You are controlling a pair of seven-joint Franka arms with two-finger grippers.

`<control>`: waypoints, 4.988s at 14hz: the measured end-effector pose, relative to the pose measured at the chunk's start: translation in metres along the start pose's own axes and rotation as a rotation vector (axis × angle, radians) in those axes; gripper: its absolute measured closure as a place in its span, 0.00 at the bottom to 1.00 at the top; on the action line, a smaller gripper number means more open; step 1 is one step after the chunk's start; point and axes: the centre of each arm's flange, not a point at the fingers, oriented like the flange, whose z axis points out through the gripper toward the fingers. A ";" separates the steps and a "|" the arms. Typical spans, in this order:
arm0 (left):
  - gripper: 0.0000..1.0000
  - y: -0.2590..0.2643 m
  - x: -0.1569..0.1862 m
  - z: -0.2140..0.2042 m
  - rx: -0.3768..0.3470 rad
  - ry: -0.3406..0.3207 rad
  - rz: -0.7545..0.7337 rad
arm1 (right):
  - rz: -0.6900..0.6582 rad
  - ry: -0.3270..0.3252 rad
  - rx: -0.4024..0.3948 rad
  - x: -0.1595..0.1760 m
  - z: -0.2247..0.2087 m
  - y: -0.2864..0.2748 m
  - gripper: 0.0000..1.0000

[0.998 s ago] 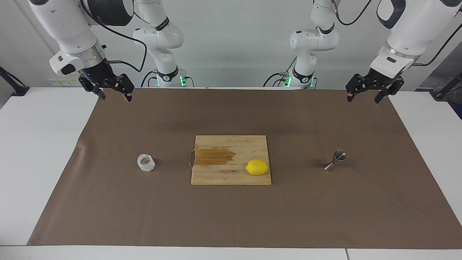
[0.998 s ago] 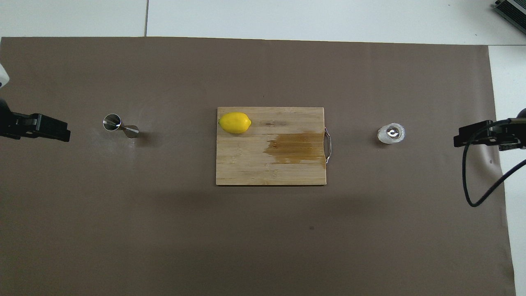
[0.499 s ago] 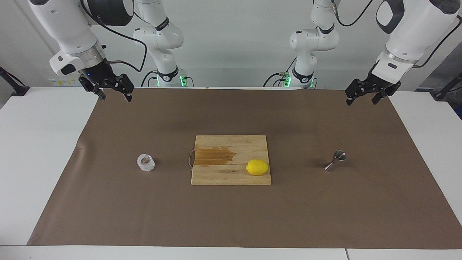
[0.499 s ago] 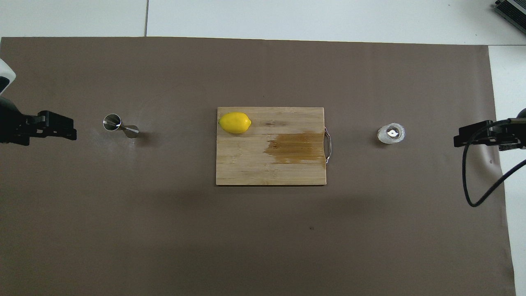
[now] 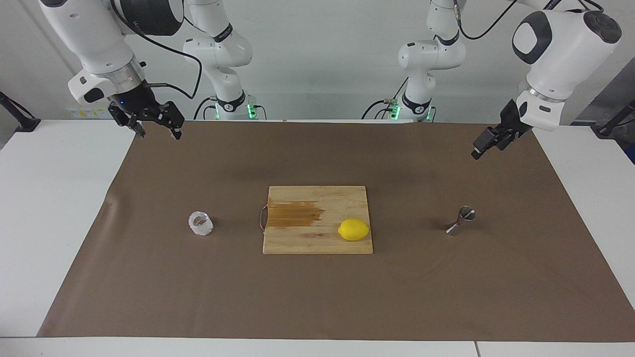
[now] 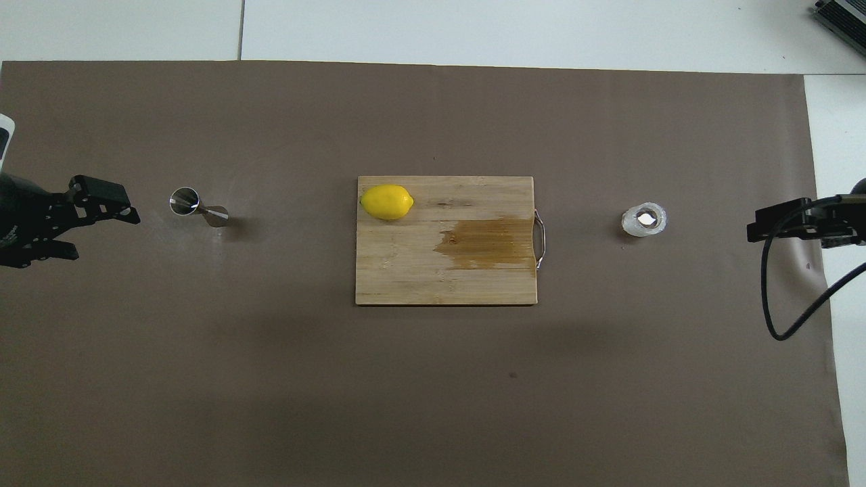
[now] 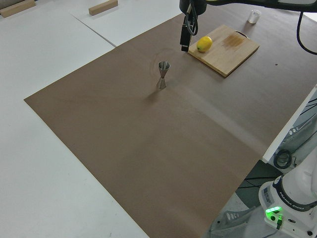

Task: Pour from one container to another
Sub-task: 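Open the left gripper beside the small metal cup, then move the left gripper around the metal cup and close it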

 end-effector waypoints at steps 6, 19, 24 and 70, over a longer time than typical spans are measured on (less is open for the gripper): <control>0.00 -0.017 0.009 0.053 -0.050 0.009 -0.246 | 0.000 0.000 0.000 0.000 0.000 0.000 0.00; 0.00 -0.022 0.023 0.086 -0.171 0.023 -0.714 | 0.000 0.000 0.000 0.000 0.000 0.000 0.00; 0.00 -0.034 0.029 0.090 -0.242 -0.057 -0.818 | 0.000 0.000 0.000 0.000 0.000 0.000 0.00; 0.00 -0.051 0.076 0.204 -0.512 -0.387 -1.244 | 0.000 0.000 0.000 0.000 0.000 0.000 0.00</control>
